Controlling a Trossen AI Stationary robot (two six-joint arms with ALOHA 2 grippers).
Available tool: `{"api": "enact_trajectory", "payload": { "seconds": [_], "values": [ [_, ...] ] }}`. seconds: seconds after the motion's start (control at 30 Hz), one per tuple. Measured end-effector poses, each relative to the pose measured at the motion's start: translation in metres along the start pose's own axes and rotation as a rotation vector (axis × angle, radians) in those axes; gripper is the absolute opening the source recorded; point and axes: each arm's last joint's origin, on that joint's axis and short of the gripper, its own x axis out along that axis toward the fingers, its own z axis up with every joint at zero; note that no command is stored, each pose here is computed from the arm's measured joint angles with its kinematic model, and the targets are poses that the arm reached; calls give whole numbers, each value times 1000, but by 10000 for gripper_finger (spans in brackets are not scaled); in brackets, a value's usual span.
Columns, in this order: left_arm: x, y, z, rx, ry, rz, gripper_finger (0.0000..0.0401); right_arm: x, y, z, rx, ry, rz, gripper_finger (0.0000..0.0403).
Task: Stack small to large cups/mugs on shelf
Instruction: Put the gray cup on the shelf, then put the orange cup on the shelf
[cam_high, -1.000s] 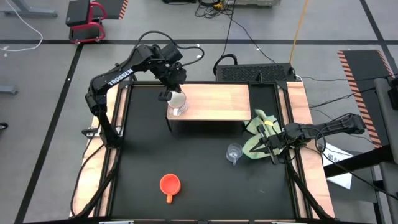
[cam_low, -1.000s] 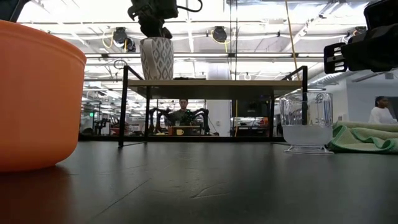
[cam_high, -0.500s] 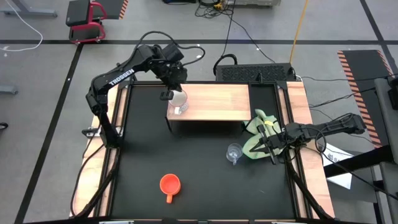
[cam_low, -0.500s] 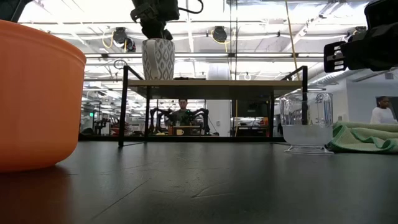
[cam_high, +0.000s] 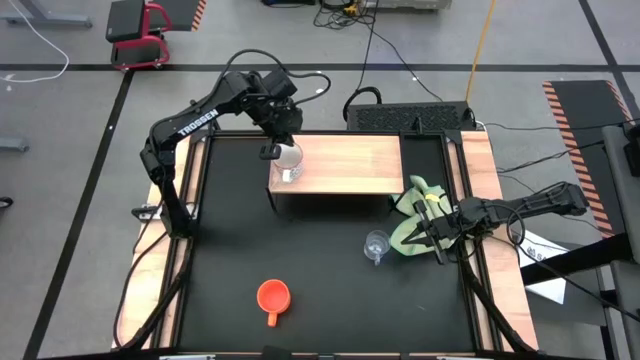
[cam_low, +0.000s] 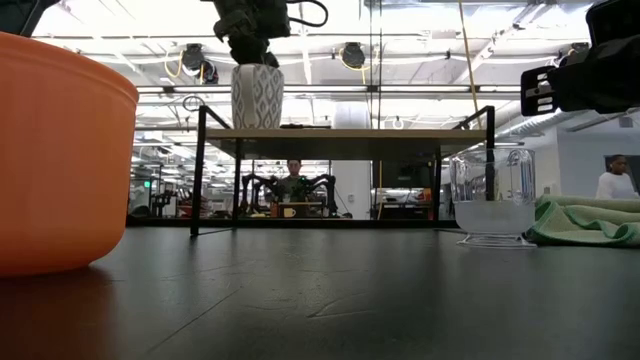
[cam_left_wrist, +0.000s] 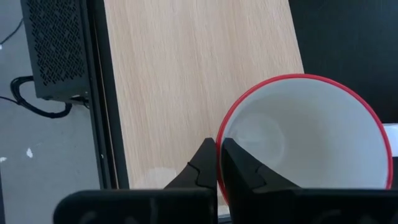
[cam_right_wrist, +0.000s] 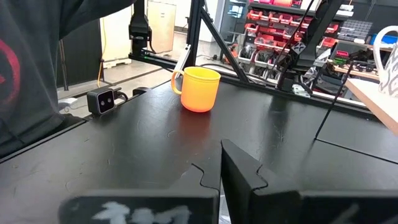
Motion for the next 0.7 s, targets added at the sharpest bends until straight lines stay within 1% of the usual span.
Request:
{"api": "enact_trajectory", "payload": {
  "seconds": [0.1, 0.27, 0.4, 0.53, 0.7],
  "values": [
    [0, 0, 0, -5, 1, 0, 16, 0, 0, 0, 0, 0, 0, 0],
    [4, 0, -2, -19, 28, -4, 68, 0, 0, 0, 0, 0, 0, 0],
    [2, 0, -2, -22, 22, 2, 93, 0, 0, 0, 6, 0, 0, 0],
    [2, 0, -1, -20, 17, -1, 106, 0, 0, 0, 5, 1, 0, 0],
    [2, 0, -1, -23, 13, -3, 107, 0, 0, 0, 5, 3, 0, 0]
  ]
}}
